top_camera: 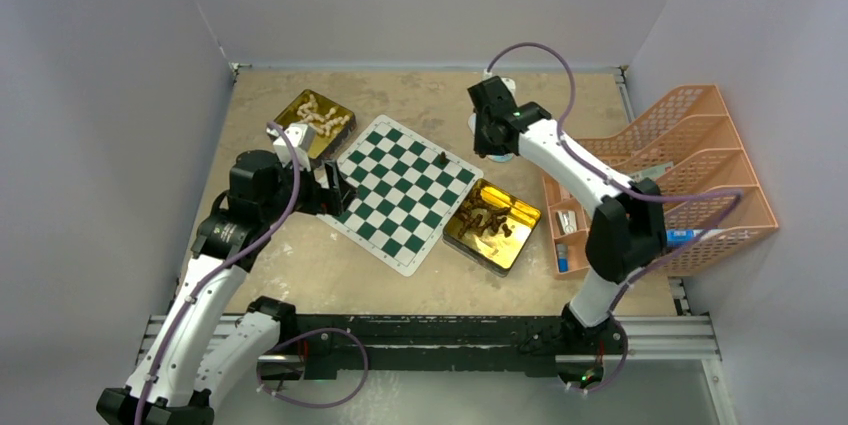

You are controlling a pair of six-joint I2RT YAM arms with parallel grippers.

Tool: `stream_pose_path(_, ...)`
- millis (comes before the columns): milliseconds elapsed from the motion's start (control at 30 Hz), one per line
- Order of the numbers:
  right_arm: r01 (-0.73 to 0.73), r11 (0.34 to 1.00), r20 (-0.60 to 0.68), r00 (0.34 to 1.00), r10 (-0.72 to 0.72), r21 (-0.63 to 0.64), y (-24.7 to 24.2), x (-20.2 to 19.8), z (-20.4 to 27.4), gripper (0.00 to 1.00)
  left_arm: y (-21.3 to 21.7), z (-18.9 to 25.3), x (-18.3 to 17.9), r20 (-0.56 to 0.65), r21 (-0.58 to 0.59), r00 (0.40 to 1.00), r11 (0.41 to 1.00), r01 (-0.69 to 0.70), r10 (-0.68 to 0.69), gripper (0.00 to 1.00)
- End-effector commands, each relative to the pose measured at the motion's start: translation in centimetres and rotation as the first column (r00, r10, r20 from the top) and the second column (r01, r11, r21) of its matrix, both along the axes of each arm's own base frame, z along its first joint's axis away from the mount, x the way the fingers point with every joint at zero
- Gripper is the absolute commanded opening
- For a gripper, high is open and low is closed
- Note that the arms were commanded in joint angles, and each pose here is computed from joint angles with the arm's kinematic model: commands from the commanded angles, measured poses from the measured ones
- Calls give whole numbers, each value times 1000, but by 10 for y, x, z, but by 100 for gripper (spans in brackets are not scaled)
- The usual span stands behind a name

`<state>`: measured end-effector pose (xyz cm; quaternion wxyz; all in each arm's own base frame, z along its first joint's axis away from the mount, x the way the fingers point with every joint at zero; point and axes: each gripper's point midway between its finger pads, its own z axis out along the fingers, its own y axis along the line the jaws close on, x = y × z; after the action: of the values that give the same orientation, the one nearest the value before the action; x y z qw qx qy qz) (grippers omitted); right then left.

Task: Set up the chess pieces on the board
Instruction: Place the chess piece on the chessboard.

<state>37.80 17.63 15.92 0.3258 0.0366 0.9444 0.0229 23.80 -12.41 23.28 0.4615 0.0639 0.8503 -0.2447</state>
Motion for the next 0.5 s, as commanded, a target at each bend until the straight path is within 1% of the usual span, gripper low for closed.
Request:
stream_pose_path(0, -70, 997, 2, 998, 71, -18, 24, 21, -7, 14, -2, 9, 1, 37, -16, 999, 1000, 2, -2, 92)
stream_pose_path(233, -116, 990, -65, 992, 112, -74, 48, 39, -48, 14, 0, 10, 1, 45, -14, 999, 1000, -9, 9, 92)
stream_pose_path(367, -102, 989, -100, 991, 92, -107, 46, 42, -65, 15, 0, 11, 0, 48, -16, 999, 1000, -7, 8, 92)
stream_pose_path(467, -102, 989, -118, 989, 89, -108, 46, 40, -73, 15, 0, 13, 0, 53, -18, 999, 1000, -6, 7, 92)
